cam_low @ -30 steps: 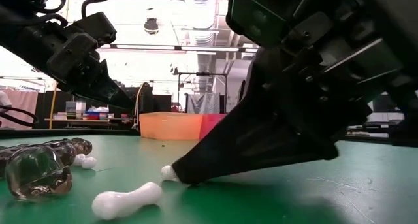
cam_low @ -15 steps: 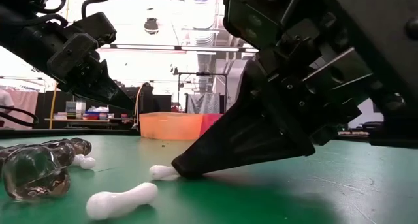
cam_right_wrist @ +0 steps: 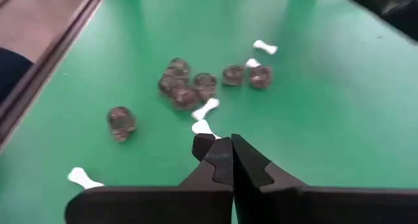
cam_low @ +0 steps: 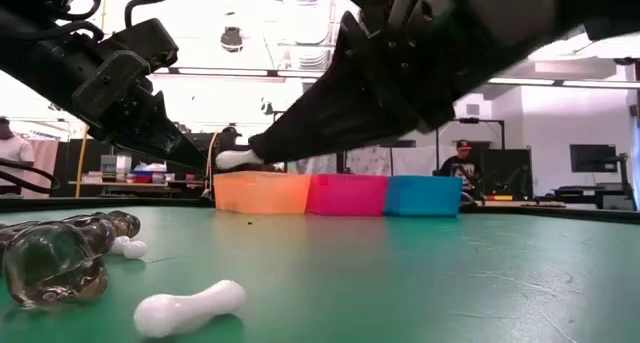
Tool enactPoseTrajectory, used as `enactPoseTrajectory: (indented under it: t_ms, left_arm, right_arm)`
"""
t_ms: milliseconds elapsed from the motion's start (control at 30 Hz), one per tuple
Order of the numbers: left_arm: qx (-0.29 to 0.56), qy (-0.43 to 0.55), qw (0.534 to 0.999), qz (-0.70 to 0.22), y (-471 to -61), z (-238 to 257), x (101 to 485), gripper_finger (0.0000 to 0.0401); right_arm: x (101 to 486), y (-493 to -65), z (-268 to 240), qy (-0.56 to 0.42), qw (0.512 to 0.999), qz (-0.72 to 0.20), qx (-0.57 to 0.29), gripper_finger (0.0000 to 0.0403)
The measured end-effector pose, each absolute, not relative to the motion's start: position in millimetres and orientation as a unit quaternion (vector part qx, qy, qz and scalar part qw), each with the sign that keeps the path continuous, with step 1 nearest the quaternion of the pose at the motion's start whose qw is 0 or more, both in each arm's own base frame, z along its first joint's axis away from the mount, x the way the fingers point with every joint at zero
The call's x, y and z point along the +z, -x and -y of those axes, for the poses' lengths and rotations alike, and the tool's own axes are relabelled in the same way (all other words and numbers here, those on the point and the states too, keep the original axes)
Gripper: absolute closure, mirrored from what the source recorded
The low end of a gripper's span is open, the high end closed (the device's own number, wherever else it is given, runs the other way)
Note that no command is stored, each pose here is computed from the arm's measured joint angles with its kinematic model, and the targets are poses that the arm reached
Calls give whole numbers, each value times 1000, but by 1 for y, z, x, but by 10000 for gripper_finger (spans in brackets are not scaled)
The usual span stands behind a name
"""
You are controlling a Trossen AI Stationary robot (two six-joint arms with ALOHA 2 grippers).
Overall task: Sort Halloween decoration
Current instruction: Put the white bone toy into the blue bin
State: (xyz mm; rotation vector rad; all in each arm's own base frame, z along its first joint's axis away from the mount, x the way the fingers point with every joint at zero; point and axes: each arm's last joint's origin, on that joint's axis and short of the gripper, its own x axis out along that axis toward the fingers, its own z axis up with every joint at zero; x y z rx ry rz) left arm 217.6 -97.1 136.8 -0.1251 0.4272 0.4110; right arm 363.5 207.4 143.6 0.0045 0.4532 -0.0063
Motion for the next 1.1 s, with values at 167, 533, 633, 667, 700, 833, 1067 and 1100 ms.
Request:
enactPoseTrajectory:
  t_ms: [167,533,633,667,700,833,1067,1100]
  left_arm:
    - [202,61,954,-211,-218,97,137,401]
    - [199,62,955,-213,-217,97,137,401]
    - [199,61,954,-214,-217,97,136,401]
    - [200,61,954,-214,-217,97,136,401]
    - [200,61,954,-214,-217,97,136,401]
    - [201,58,954,-216,-217,97,136,401]
    - [203,54,953,-220,-216,97,135,401]
    - [203,53,952,-221,-216,96,135,401]
  right_arm:
    - [158,-360,-186,39,963,-257,-67,386]
    - [208,-325,-92,90,927,-312,-186,383]
    - [223,-303,-54,85,915,-306,-248,382]
    - [227,-296,-41,81,912,-302,-267,382]
    - [231,-290,-26,79,907,-299,-286,382]
    - [241,-269,27,70,883,-295,-359,382]
    - [240,-250,98,3,862,-312,-400,345]
    - [239,-249,104,-9,863,-313,-396,335]
